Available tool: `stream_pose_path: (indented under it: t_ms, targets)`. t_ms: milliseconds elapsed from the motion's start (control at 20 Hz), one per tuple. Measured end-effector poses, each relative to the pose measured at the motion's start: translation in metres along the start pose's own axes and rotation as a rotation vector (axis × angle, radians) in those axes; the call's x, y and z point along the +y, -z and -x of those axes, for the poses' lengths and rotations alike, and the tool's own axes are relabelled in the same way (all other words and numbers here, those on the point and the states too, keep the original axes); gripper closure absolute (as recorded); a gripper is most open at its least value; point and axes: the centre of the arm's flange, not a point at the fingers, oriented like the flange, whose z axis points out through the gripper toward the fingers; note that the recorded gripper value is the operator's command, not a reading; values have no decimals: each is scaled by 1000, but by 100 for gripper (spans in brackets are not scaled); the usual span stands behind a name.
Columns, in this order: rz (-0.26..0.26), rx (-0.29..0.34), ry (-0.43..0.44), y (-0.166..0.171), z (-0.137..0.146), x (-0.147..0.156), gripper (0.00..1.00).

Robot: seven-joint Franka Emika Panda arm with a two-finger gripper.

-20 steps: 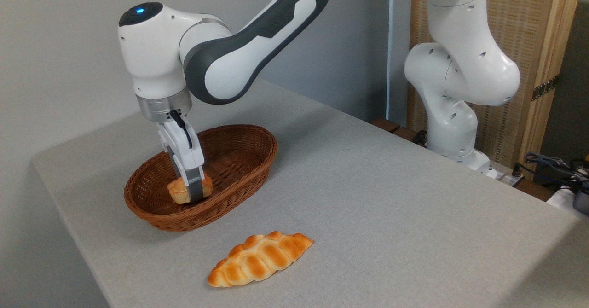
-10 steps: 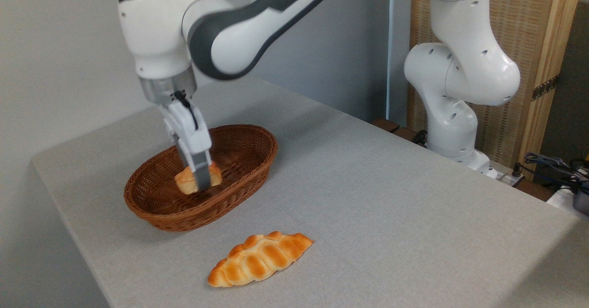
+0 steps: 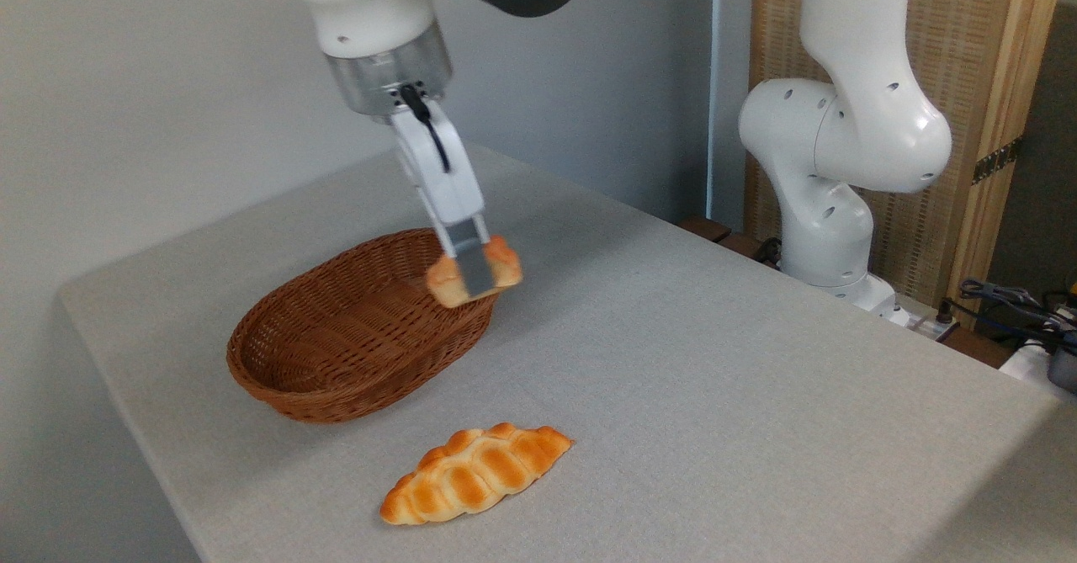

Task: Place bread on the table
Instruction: 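Lift the round roll up out of the basket, then lower the roll onto the table beside the braided loaf and release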

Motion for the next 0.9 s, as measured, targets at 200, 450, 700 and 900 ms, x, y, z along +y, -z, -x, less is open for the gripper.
stream_pose_path:
  t_ms: [200, 450, 700, 900]
  targets:
    - [40, -84, -100, -36, 11, 4, 16]
    - [72, -101, -176, -92, 13, 1, 0]
    - [66, -100, -186, -107, 13, 2, 0]
    - [59, -98, -195, -103, 13, 3, 0]
